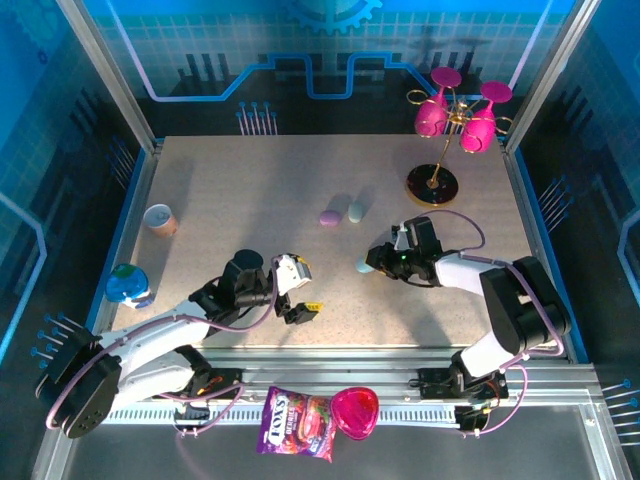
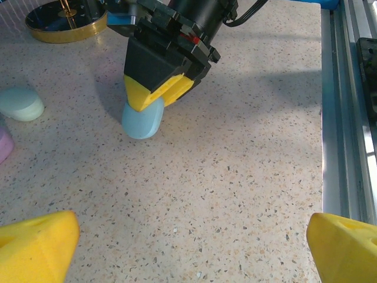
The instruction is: Insert wireless bluetooth earbuds into charging case
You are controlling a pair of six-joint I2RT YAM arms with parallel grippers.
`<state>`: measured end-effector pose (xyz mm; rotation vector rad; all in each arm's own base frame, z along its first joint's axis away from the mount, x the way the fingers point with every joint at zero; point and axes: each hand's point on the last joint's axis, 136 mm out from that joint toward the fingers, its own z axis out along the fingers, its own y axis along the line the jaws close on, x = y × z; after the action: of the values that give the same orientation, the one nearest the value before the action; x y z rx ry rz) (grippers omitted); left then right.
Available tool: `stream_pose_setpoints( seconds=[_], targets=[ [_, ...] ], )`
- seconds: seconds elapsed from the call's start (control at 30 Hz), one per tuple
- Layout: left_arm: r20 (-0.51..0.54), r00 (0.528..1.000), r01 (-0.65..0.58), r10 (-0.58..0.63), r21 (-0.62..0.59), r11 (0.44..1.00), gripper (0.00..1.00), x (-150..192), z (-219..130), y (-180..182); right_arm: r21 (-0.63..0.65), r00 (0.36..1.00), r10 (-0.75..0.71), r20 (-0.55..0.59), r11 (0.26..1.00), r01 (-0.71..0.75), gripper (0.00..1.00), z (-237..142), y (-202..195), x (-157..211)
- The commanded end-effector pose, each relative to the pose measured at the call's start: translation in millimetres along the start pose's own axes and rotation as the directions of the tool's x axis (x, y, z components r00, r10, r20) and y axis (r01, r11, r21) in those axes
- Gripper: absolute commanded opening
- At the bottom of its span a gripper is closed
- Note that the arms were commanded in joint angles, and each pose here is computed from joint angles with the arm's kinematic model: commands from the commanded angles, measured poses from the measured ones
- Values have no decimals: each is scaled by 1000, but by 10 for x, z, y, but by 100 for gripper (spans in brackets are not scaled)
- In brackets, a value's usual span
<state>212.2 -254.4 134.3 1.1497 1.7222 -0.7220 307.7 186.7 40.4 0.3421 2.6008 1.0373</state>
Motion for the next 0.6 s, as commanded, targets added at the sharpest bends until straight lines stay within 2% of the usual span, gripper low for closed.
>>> stream_pose_setpoints(
  seconds=[0.0, 0.1, 0.2, 0.27, 0.4, 0.47, 0.57],
  targets=[
    [26, 1000, -5, 6, -27, 1000, 99, -145, -13, 53, 52, 999, -29, 26, 998, 28, 34, -13, -128, -42],
    [34, 999, 28, -25, -93, 995, 99, -167, -36, 183, 92, 997, -65, 52, 994, 60, 46, -106, -143, -83],
    [50, 997, 76, -65, -242, 967, 99, -154, -124, 475, 144, 985, -141, 101, 981, 126, 56, -285, -116, -190],
    [62, 996, 88, -70, -364, 927, 99, -146, -259, 682, 196, 966, -222, 135, 961, 194, 63, -441, -83, -291],
    [146, 986, 155, -84, -591, 792, 99, -132, -667, 1073, 278, 881, -424, 209, 890, 363, 79, -773, 117, -523],
    [166, 981, 189, -101, -692, 697, 99, -45, -888, 1271, 335, 807, -532, 259, 833, 441, 87, -958, 233, -663],
    [195, 971, 238, -137, -778, 581, 99, 163, -1132, 1483, 451, 677, -662, 322, 736, 505, 98, -1204, 317, -887]
  ],
)
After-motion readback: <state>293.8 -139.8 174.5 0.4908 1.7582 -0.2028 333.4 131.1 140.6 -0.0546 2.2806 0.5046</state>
